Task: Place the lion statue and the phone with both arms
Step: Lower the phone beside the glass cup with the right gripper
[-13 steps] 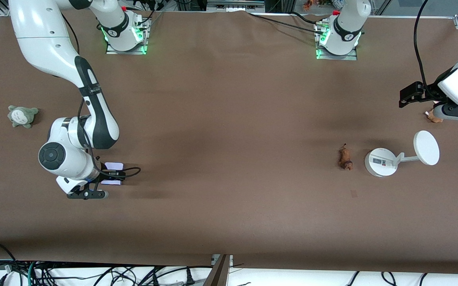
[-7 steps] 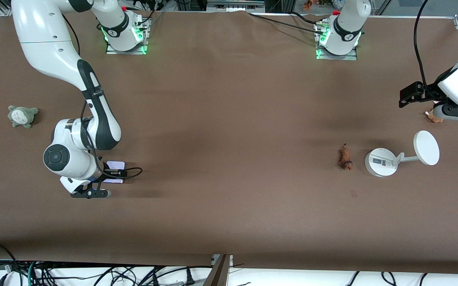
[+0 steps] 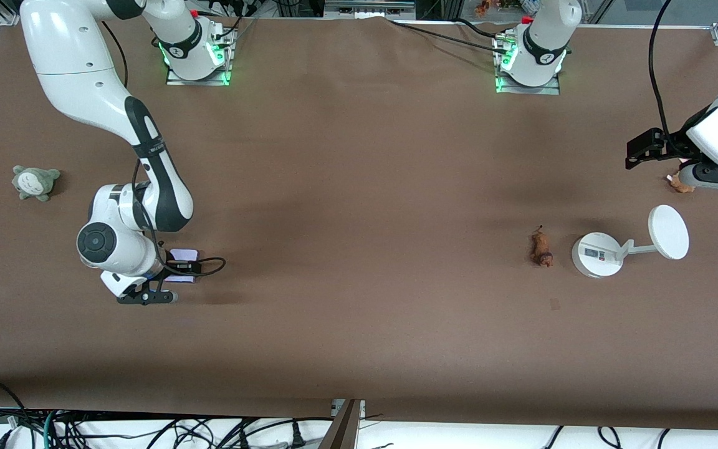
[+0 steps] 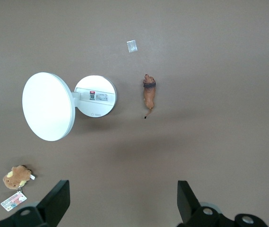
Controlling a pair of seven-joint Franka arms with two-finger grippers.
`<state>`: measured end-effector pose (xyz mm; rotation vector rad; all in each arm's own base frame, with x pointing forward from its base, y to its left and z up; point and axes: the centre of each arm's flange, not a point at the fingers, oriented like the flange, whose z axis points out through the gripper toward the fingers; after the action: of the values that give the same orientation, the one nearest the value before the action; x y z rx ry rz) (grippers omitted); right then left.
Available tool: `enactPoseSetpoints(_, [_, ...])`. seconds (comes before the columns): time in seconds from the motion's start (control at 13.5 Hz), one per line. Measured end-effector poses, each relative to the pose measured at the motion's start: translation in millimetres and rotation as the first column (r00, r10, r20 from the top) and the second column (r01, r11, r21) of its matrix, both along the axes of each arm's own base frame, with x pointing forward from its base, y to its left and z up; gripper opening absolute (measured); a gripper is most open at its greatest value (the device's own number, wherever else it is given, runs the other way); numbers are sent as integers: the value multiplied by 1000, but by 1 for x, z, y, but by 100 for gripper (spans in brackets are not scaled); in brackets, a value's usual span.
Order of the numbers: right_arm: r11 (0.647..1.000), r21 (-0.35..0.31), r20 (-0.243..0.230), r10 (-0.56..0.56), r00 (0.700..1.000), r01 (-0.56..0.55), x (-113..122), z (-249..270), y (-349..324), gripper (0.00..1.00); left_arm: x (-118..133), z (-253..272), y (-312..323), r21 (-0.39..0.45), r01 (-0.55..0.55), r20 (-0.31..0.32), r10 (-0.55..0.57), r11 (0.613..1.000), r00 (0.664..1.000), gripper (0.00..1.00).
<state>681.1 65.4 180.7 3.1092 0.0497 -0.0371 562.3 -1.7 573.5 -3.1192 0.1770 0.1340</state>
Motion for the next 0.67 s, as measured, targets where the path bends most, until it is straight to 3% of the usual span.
enactPoseSetpoints(0.67, [1000, 0, -5, 1, 1000, -1, -3, -1, -1, 84, 0, 0, 0, 0, 0, 0, 0, 1000, 1000, 100])
